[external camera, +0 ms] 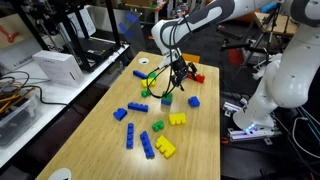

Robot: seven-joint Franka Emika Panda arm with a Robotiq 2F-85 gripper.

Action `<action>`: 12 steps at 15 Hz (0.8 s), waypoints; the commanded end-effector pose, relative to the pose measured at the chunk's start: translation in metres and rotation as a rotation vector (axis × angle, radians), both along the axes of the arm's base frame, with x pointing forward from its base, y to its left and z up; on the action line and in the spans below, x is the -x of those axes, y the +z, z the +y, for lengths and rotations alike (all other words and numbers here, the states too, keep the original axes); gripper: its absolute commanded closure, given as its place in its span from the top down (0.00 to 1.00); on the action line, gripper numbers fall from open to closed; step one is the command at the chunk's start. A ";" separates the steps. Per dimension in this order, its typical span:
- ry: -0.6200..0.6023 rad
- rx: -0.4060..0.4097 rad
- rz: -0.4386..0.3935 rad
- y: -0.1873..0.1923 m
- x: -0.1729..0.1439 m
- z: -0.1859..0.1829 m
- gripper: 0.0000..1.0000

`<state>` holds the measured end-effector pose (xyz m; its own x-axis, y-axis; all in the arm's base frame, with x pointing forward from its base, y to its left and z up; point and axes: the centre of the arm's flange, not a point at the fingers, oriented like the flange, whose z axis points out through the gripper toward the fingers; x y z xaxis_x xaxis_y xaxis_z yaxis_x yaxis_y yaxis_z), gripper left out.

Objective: Pick up the green block from the table and put it on the blue block

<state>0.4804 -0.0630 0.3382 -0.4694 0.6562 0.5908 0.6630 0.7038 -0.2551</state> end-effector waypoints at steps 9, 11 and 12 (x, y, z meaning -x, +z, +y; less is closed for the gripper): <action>0.186 0.227 -0.416 0.029 -0.033 0.002 0.52; 0.222 0.268 -0.508 0.028 -0.038 0.007 0.38; 0.241 0.285 -0.557 0.027 -0.040 0.010 0.30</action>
